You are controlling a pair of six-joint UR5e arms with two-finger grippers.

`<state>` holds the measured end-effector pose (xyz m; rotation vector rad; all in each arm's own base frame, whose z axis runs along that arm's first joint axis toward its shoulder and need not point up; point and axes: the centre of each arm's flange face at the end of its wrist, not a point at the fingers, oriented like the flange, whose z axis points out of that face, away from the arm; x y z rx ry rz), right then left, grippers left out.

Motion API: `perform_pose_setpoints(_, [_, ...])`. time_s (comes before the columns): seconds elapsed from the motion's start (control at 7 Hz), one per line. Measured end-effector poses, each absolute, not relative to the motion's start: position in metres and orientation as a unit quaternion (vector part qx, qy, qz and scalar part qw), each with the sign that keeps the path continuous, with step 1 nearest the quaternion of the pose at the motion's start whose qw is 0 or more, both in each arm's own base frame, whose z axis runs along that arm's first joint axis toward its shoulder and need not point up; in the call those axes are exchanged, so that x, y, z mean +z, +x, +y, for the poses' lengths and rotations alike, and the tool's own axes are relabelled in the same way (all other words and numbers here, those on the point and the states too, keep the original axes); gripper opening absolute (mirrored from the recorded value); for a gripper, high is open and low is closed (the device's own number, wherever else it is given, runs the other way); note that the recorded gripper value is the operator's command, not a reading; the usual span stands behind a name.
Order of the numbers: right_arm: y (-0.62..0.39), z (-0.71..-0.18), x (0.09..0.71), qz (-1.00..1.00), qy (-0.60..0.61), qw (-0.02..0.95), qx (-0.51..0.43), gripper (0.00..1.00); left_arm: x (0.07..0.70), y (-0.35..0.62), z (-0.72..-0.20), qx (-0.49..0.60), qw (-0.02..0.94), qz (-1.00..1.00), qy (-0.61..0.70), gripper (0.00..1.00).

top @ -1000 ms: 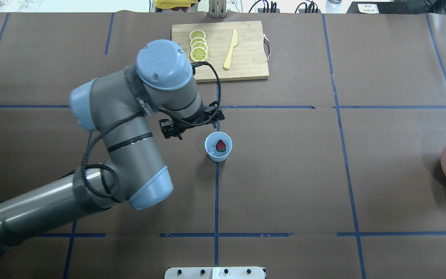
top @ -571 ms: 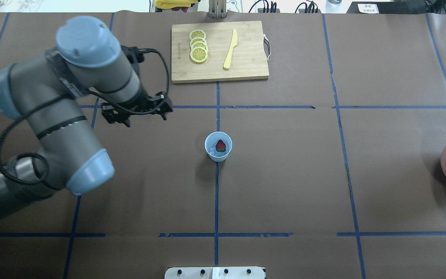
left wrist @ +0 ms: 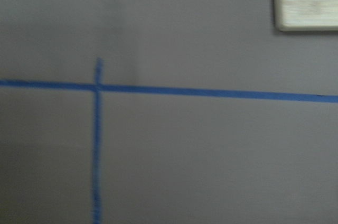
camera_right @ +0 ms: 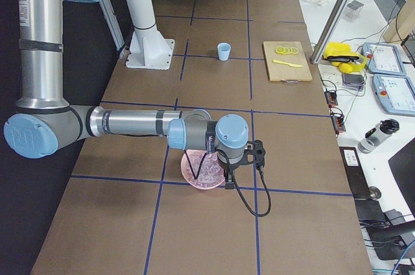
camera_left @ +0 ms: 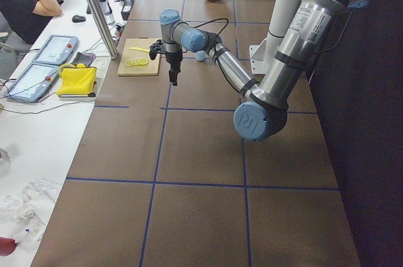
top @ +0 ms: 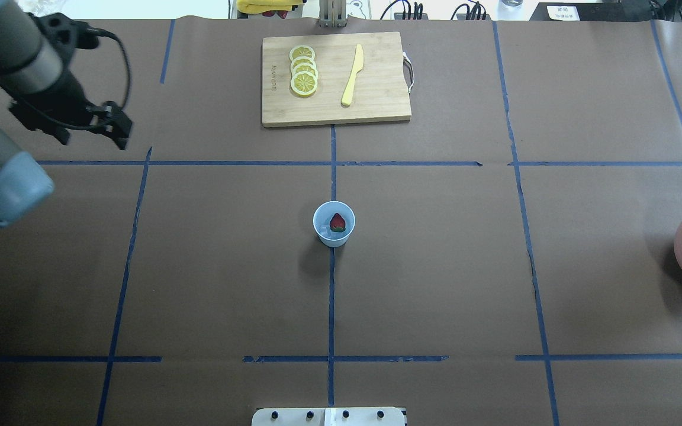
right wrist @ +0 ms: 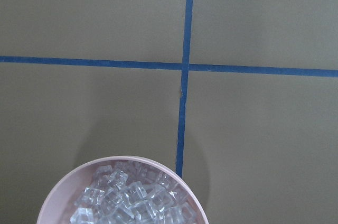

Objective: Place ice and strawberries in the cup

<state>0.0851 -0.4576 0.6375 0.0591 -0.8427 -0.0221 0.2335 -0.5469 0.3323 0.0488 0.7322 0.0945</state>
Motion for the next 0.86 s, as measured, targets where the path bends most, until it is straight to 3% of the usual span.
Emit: perform_pose_setpoints(0.86, [0.085,-0.459,0.635,-0.410,0.032,0.911,-0.012,0.99,0.548,-0.005,-0.570,0.117,0.924,0.365,0.011,1.00])
